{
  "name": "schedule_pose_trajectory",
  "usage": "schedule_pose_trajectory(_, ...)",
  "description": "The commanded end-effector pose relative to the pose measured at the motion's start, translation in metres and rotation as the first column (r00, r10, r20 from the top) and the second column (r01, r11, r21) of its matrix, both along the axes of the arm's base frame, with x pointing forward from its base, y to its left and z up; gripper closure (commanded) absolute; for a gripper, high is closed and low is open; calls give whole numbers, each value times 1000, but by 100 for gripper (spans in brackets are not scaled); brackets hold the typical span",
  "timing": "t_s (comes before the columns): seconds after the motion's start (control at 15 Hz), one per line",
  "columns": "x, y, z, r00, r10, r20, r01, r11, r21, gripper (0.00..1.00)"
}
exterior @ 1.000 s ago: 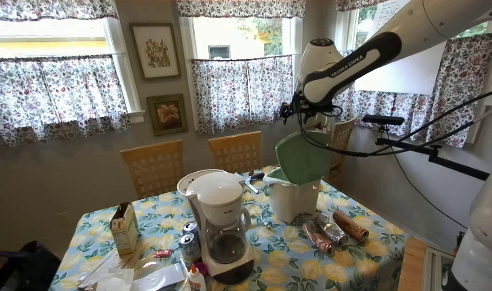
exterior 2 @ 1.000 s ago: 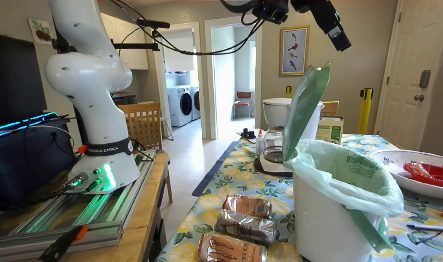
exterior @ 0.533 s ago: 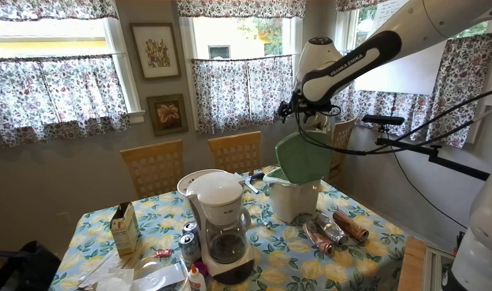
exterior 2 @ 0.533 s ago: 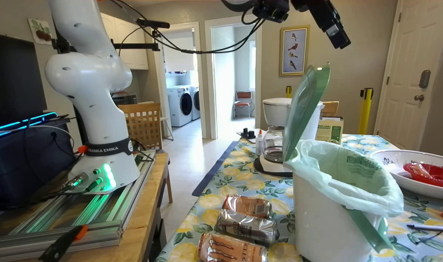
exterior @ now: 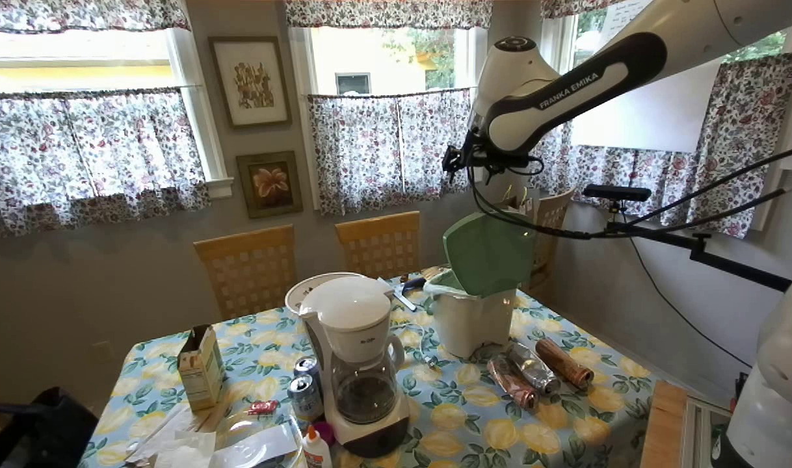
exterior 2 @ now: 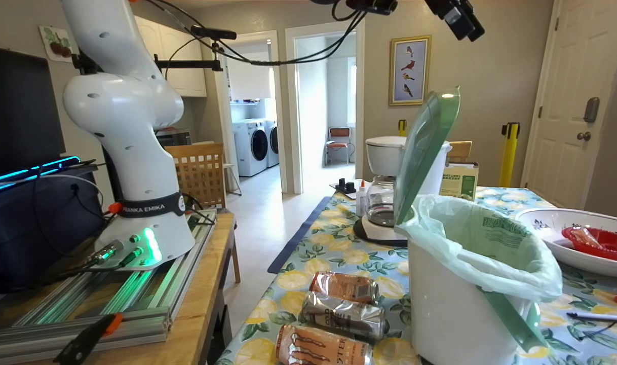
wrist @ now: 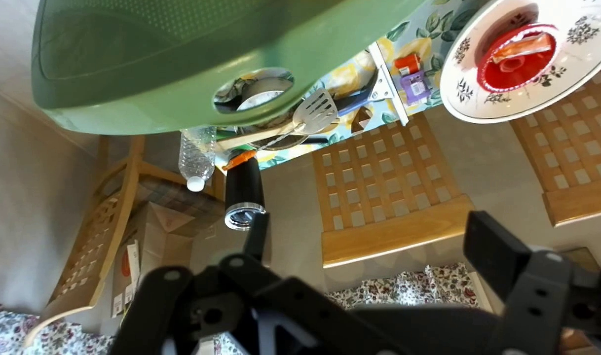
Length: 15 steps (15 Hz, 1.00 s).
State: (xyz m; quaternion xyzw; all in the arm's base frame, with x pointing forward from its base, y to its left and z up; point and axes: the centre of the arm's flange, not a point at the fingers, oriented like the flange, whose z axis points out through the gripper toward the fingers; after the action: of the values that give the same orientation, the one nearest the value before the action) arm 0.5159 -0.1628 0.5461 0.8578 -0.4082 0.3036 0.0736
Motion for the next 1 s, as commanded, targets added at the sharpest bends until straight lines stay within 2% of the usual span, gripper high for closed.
schedule_pose_trajectory(0.0, -18, 27, 11, 1000, -16, -16, 16, 1000, 14, 0)
schedule_pose_trajectory(0.27, -36, 47, 1, 994, 48, -103, -36, 993, 116, 0)
schedule_pose_trajectory(0.47, -46, 56, -17, 983, 85, -165, -60, 986, 153, 0)
schedule_pose_trajectory(0.73, -61, 48, -46, 967, 67, -247, -20, 982, 187, 0)
schedule_pose_trajectory(0.93, -71, 47, -74, 945, 141, -296, -61, 963, 262, 0)
